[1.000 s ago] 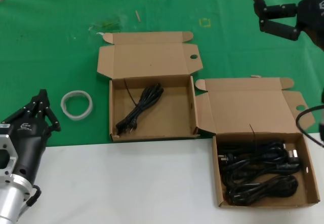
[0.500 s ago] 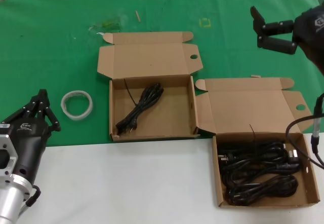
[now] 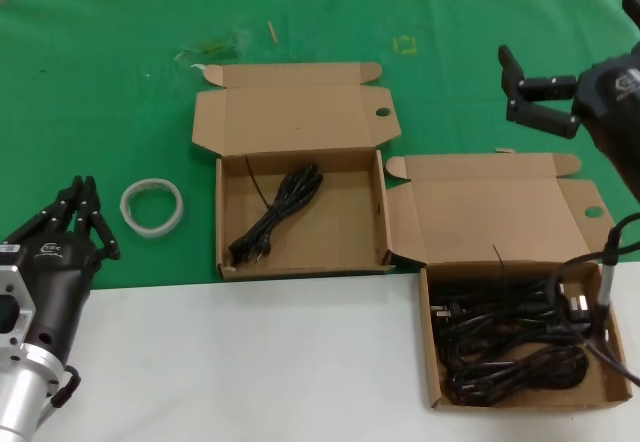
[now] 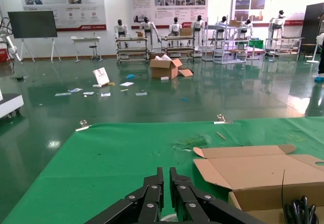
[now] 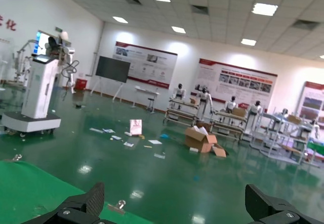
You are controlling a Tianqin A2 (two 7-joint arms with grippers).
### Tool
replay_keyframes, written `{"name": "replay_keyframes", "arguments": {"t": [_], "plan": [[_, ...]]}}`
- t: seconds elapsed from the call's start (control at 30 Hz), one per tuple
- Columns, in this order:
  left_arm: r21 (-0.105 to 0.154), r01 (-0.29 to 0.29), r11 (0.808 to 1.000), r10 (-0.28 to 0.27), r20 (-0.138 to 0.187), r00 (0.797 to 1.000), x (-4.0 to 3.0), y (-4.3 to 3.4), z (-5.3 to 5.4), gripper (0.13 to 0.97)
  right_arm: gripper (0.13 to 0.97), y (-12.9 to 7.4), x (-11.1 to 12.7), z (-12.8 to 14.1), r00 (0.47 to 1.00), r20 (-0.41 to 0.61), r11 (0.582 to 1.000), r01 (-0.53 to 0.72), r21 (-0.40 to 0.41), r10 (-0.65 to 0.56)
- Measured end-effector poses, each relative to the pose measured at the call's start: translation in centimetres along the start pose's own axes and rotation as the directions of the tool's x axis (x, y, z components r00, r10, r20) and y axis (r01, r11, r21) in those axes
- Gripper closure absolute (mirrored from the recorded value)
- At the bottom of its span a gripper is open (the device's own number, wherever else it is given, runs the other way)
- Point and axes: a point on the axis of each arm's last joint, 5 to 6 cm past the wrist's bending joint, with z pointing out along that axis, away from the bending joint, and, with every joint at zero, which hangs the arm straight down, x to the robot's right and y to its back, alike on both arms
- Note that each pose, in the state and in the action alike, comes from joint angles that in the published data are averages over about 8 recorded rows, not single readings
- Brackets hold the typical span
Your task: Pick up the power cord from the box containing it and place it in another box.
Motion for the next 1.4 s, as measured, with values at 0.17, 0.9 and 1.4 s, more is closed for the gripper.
{"name": "replay_keyframes", "arguments": {"t": [0.17,0.9,1.4], "plan": [[0.000,0.000,1.000,0.000,0.000,1.000,0.00,0.00,0.0,0.916,0.130,1.1,-0.6,-0.3,0.999,-0.024,0.999,-0.030,-0.020,0.029],[0.000,0.000,1.000,0.000,0.000,1.000,0.01,0.00,0.0,0.602,0.130,6.1,-3.3,-2.2,0.980,-0.142,0.980,-0.154,-0.125,0.136],[0.000,0.000,1.000,0.000,0.000,1.000,0.01,0.00,0.0,0.331,0.130,9.0,-5.3,-3.8,0.958,-0.222,0.951,-0.228,-0.206,0.182]]}}
